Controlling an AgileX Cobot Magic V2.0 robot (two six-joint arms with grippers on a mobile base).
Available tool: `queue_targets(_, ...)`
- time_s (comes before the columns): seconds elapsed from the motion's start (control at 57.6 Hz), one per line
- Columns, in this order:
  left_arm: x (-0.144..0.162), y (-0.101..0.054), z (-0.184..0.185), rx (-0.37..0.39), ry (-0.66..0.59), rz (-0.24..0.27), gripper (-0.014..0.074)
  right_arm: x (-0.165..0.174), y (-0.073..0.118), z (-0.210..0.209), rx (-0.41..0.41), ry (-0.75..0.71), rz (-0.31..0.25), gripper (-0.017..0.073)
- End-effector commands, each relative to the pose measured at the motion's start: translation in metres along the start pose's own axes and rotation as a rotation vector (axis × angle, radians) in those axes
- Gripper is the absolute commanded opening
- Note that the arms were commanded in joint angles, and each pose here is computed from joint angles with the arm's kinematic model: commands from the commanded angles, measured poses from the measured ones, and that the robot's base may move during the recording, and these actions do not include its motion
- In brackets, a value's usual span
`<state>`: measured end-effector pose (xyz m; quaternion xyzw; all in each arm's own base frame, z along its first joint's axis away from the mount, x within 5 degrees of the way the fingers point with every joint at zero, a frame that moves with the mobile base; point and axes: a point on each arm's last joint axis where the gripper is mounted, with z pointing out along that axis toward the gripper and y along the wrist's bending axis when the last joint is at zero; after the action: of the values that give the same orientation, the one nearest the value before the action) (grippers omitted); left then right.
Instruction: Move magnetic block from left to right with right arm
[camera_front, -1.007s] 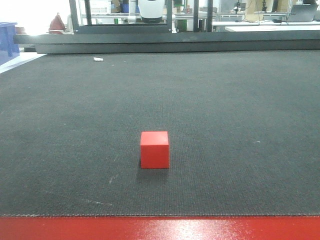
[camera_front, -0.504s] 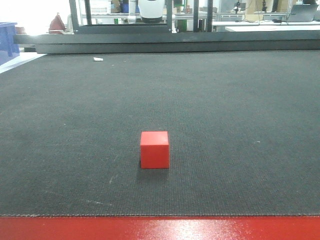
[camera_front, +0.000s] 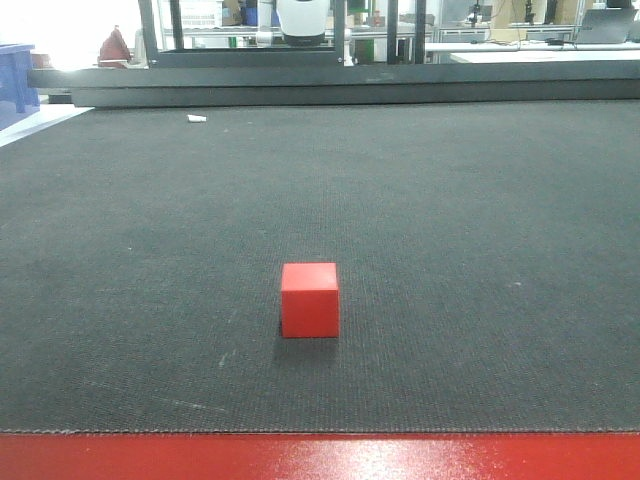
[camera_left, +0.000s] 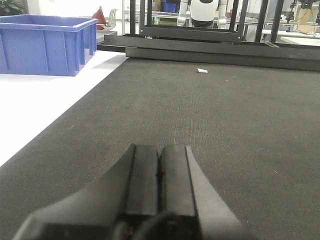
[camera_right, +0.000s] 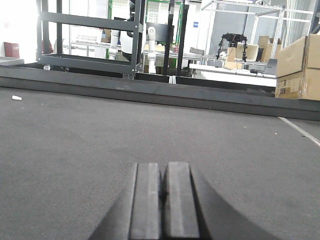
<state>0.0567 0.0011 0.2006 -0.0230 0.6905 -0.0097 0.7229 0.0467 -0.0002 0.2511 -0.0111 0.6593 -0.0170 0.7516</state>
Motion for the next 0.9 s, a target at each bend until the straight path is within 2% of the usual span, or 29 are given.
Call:
queue_targets(0.0,-0.006,0.000,-0.001,0.006,-0.083,-0.010,-0.0126,-0.028,-0.001,0.001,0.000,-0.028,-0.010,0.0034)
queue_targets(0.191,-0.006,0.000,-0.001,0.006,-0.083,-0.010,-0.0126,-0.044,-0.001,0.012,-0.014,0.152,0.007,0.0034)
queue_targets(0.347,-0.006,0.000,-0.001,0.006,-0.083,-0.010,-0.0126,-0.046,0.001,0.028,-0.037,0.269,0.081,0.0034)
queue_targets(0.452,-0.006,0.000,-0.001,0.006,-0.083,-0.010,-0.0126,-0.040,0.003,0.038,-0.047,0.433,0.077,0.0034)
queue_targets(0.521,-0.006,0.000,-0.001,0.006,-0.083,-0.010,-0.0126,-0.036,0.003,0.042,-0.050,0.539,0.095,0.0034)
queue_targets(0.712,-0.006,0.000,-0.001,0.006,-0.083,-0.010,-0.0126,-0.035,0.002,0.050,-0.003,0.695,0.164,0.0036)
queue_targets(0.816,-0.006,0.000,-0.001,0.006,-0.083,-0.010,-0.0126,-0.036,0.000,0.053,0.032,0.775,0.181,0.0039)
queue_targets(0.886,-0.006,0.000,-0.001,0.006,-0.083,-0.010,-0.0126,-0.036,0.001,0.056,0.041,0.844,0.188,0.0089)
